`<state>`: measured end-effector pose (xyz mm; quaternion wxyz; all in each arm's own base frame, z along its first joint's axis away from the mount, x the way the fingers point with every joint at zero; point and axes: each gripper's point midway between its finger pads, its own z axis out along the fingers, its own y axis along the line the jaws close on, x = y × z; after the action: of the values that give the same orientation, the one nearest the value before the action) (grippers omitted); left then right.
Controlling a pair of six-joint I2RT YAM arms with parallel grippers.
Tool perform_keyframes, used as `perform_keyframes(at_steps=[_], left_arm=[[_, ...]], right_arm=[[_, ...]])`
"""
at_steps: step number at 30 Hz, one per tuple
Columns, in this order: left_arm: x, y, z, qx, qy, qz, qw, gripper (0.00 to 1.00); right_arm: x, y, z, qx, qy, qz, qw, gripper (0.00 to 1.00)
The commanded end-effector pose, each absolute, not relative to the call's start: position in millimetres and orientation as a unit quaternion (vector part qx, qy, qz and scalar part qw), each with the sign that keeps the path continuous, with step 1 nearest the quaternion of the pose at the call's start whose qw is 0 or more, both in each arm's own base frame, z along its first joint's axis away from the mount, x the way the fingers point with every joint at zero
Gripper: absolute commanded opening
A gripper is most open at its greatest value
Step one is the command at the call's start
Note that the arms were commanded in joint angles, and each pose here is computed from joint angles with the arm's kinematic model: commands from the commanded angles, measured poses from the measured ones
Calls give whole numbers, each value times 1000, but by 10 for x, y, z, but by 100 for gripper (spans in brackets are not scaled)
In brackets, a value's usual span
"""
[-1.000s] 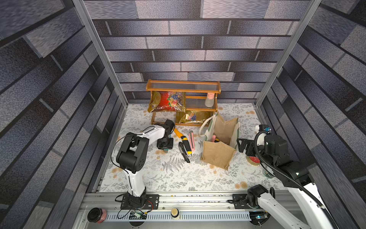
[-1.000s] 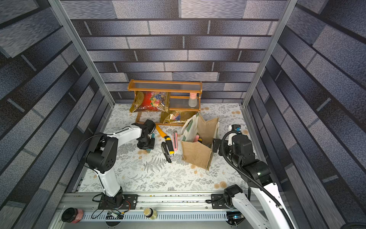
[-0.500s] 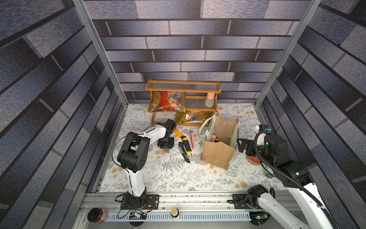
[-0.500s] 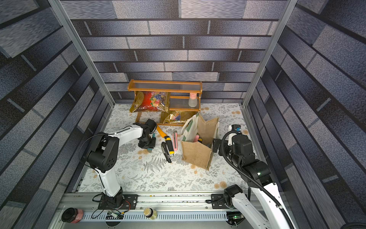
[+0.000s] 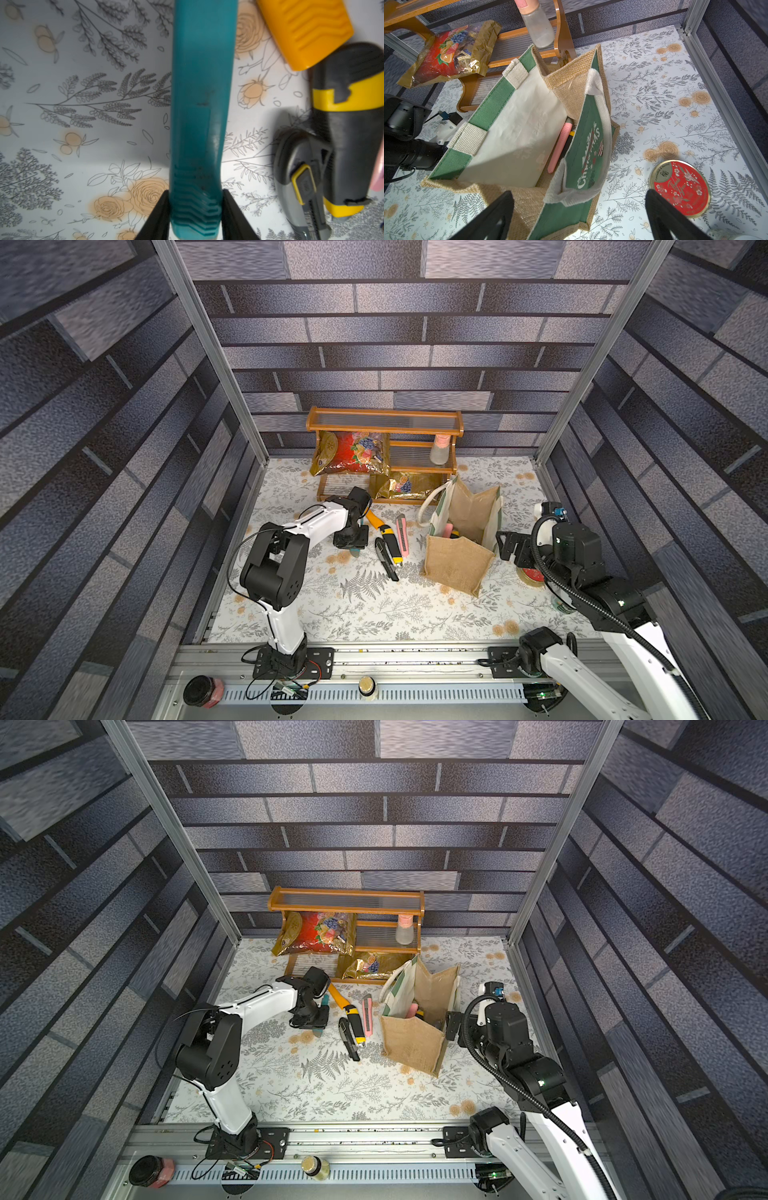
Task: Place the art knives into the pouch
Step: Pick up the utility knife at the center of the board, then place the utility knife in the pouch.
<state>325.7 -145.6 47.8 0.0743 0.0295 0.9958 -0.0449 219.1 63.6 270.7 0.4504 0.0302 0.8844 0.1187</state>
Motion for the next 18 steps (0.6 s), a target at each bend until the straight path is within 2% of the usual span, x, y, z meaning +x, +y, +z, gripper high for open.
perform_keyframes(at_steps=[1,8,18], left_arm=[[3234,-1508,672,23,994,-56,87,25],[3175,-1645,1086,46,990,-52,122,26],[3125,-2165,2081,112,966,-54,229,25]], right_arm=[[2210,634,2672,38,885,121,448,100],[2192,630,2666,38,885,122,448,100],[2197,629,2615,43,885,123,446,100]])
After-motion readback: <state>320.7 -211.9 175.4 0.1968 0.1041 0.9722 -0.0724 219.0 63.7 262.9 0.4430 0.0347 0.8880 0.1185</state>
